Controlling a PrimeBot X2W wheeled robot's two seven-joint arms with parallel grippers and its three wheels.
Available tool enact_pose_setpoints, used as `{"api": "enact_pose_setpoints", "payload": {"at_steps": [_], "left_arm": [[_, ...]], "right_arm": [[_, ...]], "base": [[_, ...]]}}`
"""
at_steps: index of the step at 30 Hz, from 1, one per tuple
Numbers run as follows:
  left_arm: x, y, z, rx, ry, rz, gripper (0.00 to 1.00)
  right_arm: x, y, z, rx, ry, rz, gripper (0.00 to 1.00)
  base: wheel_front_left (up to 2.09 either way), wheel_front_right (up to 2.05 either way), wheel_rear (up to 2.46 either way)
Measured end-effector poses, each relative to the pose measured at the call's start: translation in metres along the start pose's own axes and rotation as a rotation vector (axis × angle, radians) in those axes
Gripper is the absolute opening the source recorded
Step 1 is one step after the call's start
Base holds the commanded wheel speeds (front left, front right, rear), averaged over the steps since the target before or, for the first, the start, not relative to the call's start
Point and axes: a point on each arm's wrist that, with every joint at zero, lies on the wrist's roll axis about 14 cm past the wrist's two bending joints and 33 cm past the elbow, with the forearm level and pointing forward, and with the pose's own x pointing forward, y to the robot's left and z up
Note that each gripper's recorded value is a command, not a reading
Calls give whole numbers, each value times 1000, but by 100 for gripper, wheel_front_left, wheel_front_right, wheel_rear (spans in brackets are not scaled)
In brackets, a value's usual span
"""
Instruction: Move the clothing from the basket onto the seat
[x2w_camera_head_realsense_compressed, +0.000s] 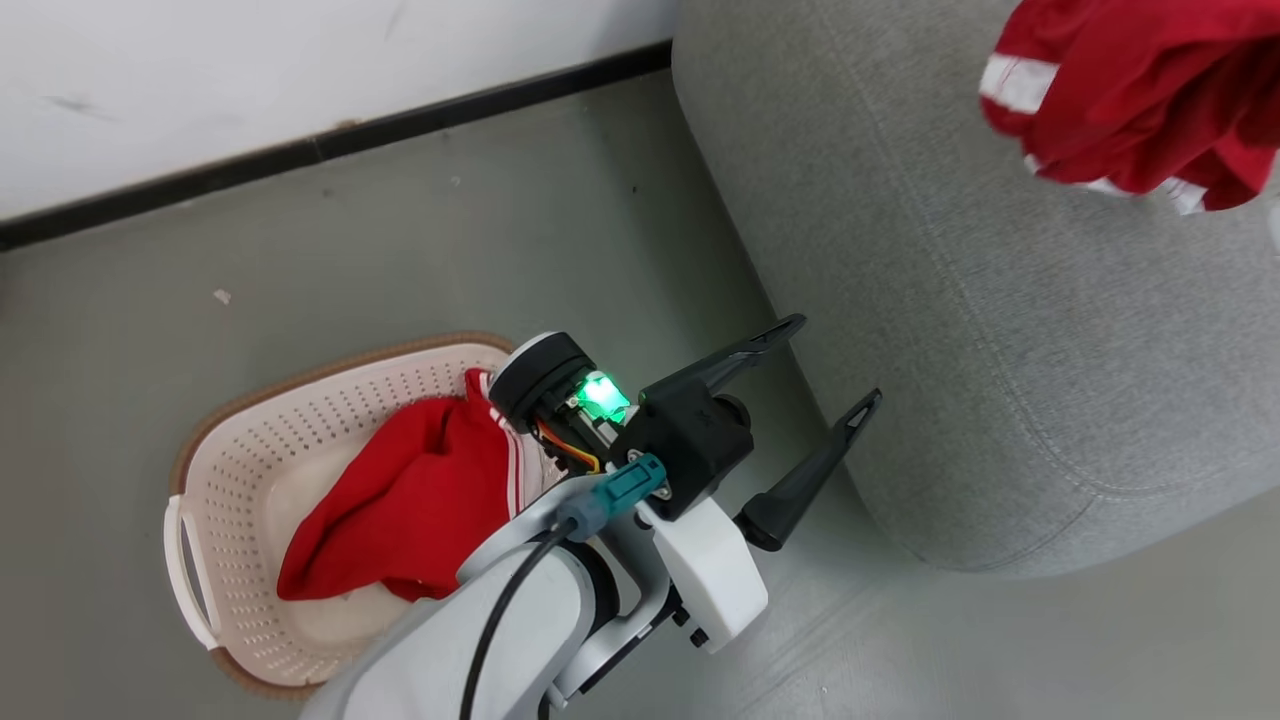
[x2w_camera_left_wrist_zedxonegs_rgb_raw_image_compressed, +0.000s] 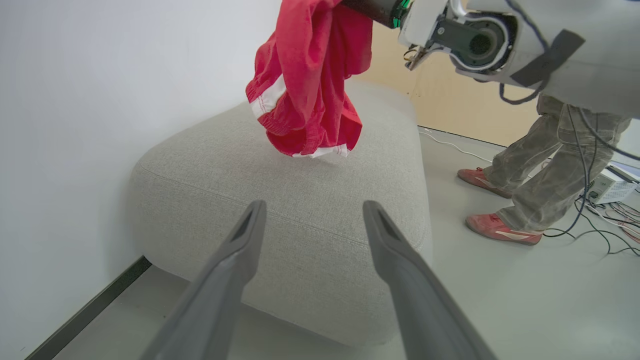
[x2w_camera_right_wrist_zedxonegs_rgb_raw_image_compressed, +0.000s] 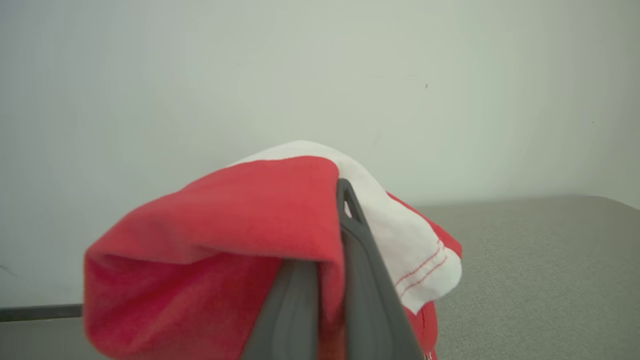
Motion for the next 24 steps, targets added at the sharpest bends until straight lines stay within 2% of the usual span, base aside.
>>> {"api": "enact_pose_setpoints", "payload": {"at_steps": [7, 14, 24], "left_arm": [[0, 9, -8, -9, 15, 0, 100], [-1, 22, -16, -10, 26, 7, 100], [-3, 45, -26, -26, 25, 34, 100]], "right_arm": [[31, -1, -2, -6, 4, 3, 0], [61, -20, -2, -15, -2, -44, 0], [106, -33, 19, -166, -80, -41, 0]], "base": [[0, 0, 0], [0, 0, 0], [0, 0, 0]]}}
